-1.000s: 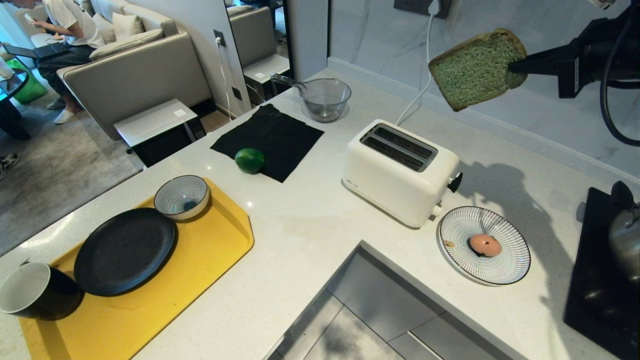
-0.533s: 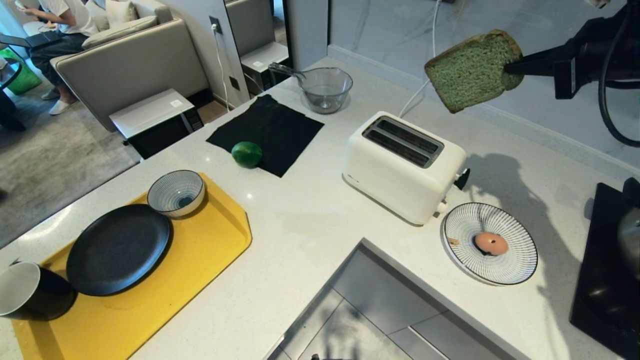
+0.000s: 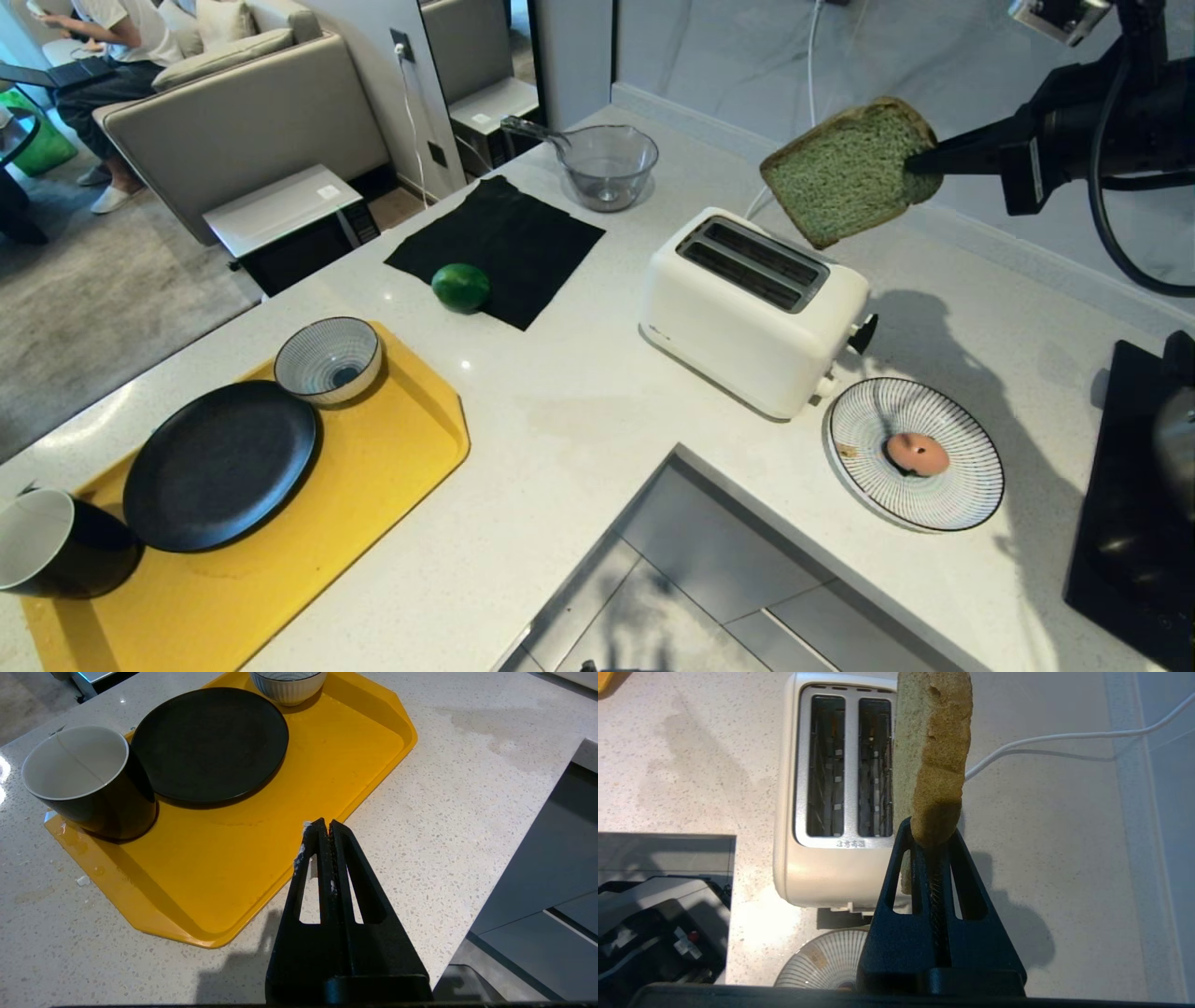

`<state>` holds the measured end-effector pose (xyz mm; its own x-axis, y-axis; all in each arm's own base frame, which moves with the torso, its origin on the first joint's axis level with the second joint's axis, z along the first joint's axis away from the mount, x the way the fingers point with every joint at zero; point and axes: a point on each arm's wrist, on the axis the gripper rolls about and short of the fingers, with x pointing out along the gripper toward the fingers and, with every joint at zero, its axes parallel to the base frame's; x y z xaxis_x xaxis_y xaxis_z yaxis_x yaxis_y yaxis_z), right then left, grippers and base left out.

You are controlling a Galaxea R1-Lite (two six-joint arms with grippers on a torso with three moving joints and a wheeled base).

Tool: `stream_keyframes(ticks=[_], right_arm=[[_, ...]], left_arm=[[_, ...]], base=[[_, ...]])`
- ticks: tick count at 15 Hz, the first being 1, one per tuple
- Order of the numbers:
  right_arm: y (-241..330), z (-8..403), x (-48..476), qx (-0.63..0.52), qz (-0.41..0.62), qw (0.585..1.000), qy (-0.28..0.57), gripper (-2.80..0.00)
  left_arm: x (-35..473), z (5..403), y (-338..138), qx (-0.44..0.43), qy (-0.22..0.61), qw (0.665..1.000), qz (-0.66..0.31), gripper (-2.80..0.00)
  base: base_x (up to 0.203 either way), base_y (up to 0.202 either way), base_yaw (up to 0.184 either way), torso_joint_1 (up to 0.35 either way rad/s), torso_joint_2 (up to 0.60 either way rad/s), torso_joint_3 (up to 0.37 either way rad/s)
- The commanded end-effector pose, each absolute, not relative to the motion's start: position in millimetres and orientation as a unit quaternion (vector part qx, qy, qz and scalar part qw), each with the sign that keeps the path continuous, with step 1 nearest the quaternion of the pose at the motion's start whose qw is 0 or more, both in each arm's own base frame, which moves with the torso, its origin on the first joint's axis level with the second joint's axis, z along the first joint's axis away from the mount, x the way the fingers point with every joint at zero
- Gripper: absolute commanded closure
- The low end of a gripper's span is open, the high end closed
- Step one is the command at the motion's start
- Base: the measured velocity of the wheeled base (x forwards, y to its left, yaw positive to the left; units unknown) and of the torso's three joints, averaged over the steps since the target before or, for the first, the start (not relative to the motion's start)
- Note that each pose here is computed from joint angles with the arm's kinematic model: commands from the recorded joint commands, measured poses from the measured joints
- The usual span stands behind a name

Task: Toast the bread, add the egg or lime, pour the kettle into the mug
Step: Put the bread slices in the toaster

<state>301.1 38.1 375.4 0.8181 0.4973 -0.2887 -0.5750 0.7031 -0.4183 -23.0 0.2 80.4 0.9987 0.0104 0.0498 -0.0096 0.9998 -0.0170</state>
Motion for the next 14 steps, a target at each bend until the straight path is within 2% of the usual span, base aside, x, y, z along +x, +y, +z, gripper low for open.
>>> stream_keyframes(ticks=[1,14], right_arm=[[41,371,303,-0.252,0.3,0.916,0.09,0.0],[43,352,325,-0.261,0.306,0.909,0.114,0.0]], left_arm=[[-22,76,0,-0.009,-0.018,1.0,0.005,0.0],[-22,76,0,-0.009,-0.018,1.0,0.005,0.0]], base=[[0.0,0.0,0.0,0.0,0.0,0.0],[0.0,0.0,0.0,0.0,0.0,0.0]])
